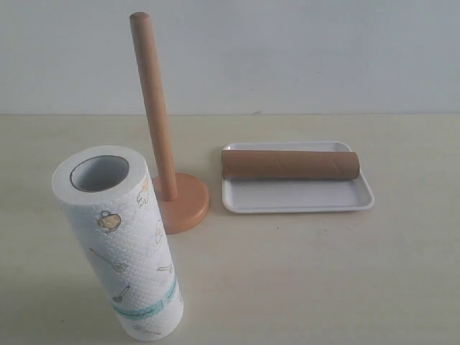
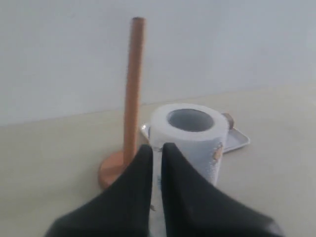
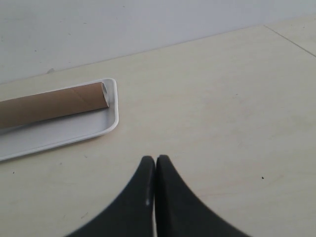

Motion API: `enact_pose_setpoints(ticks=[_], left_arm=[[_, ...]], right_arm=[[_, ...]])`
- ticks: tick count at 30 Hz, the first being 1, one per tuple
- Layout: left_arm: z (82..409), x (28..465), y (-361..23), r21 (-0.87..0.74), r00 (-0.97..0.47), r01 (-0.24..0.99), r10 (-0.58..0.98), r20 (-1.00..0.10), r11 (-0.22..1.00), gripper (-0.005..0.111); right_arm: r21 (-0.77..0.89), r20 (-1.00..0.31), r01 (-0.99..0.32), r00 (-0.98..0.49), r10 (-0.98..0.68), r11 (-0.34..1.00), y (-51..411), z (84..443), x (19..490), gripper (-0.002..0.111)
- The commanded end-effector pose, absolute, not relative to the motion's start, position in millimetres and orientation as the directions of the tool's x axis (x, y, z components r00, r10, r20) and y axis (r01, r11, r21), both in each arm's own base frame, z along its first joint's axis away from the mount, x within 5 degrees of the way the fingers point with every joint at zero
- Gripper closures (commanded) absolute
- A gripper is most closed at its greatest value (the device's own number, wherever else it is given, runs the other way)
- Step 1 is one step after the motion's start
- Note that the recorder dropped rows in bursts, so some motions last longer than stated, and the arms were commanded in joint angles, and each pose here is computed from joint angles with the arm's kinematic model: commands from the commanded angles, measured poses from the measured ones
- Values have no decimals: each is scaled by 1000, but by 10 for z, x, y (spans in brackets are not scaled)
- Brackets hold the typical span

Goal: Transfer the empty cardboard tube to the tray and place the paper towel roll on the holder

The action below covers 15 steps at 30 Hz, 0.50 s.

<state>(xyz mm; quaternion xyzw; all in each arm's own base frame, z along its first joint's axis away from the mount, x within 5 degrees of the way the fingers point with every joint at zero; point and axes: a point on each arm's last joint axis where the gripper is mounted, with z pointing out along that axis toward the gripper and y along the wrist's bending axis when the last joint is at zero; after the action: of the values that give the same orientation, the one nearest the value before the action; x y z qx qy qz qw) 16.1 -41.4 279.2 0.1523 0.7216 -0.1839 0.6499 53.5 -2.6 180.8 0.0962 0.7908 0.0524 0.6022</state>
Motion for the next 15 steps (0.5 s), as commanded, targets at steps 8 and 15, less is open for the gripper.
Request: enact_pose_setpoints(ticks=[8, 15], left_arm=[[2770, 278, -371, -23, 61, 416, -53, -997, 909, 23], [2867, 471, -435, -110, 25, 488, -140, -990, 866, 25]], right_arm=[[199, -946, 93, -243, 216, 976, -30, 1818, 533, 108], [199, -946, 93, -243, 216, 976, -30, 1818, 533, 108]])
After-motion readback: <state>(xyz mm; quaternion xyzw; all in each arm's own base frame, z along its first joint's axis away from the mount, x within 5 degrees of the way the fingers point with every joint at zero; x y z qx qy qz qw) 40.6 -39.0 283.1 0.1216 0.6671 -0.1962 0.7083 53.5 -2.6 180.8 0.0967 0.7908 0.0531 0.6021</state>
